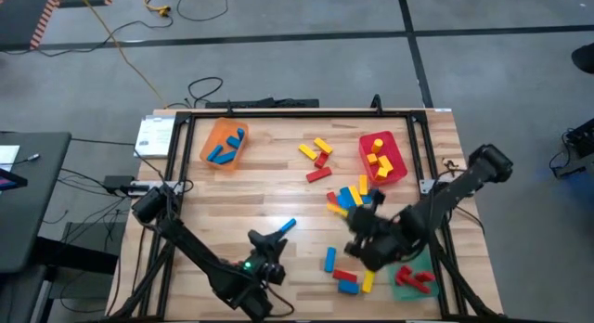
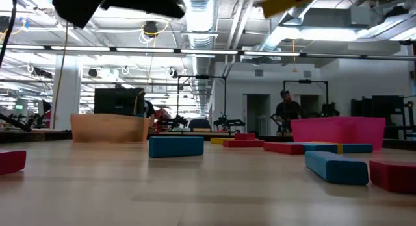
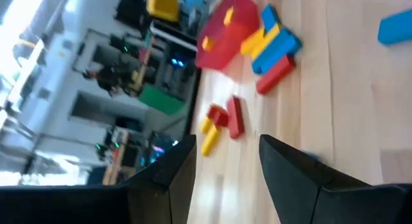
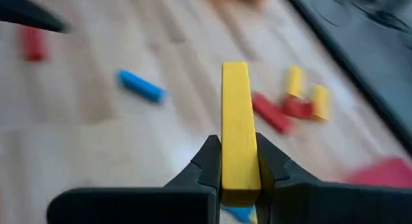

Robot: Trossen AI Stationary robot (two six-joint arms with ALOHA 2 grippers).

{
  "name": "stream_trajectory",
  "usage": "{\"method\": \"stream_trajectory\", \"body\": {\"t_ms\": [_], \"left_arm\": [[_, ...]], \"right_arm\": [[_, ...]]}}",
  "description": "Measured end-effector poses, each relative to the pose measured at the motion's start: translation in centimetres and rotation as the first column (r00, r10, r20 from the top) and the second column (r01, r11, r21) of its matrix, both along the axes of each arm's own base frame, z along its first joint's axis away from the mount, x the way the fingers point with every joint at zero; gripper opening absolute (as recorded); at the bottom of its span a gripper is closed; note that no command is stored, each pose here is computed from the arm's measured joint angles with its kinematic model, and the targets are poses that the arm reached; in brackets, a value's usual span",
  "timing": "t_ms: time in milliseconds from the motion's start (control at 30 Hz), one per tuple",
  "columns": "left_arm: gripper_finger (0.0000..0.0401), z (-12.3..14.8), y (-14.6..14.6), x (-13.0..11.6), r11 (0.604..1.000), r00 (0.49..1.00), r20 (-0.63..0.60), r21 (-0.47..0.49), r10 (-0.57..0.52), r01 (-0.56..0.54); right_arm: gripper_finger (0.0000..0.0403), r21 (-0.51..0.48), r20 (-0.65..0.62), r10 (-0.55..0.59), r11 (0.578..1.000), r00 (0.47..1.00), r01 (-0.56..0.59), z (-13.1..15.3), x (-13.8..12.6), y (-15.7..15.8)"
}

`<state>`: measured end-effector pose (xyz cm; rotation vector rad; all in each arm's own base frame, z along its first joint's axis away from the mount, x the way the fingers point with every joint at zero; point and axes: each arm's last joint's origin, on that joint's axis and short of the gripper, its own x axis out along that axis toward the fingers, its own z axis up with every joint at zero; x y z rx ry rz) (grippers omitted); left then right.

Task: Sort blocks
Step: Put the yellow rectangle block into the red bin

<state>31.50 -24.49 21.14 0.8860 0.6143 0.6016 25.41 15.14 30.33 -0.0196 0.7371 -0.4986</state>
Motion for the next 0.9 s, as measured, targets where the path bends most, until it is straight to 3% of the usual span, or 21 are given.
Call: {"method": "stream_trajectory", "body": {"t_ms": [367, 567, 800, 900], "left_arm": [[0.0166, -3.9, 2.6, -1.5, 0.996, 0.996, 0.007, -0.033, 0.086, -0.086], [0.0165, -6.3, 5.1, -1.4, 0.989, 0.989, -0.001, -0.027, 0.147, -0.147], [0.0165, -7.1, 9.0, 1.1, 0.977, 0.972, -0.097, 0.058, 0.212, -0.207], [0.0165, -6.6, 11.0, 2.8, 0.977, 0.965, -0.148, 0.028, 0.215, -0.213]], "right_arm": [[0.0052, -0.09, -0.128, -0.298, 0.953, 0.946, 0.288, 3.5, -3.1, -10.3], [0.0056, -0.104, -0.184, -0.39, 0.921, 0.902, 0.376, 4.5, -4.1, -14.8], [0.0057, -0.114, -0.229, -0.447, 0.895, 0.865, 0.432, 4.7, -4.5, -18.1], [0.0058, -0.122, -0.258, -0.459, 0.888, 0.85, 0.443, 4.4, -4.6, -19.1]]}}
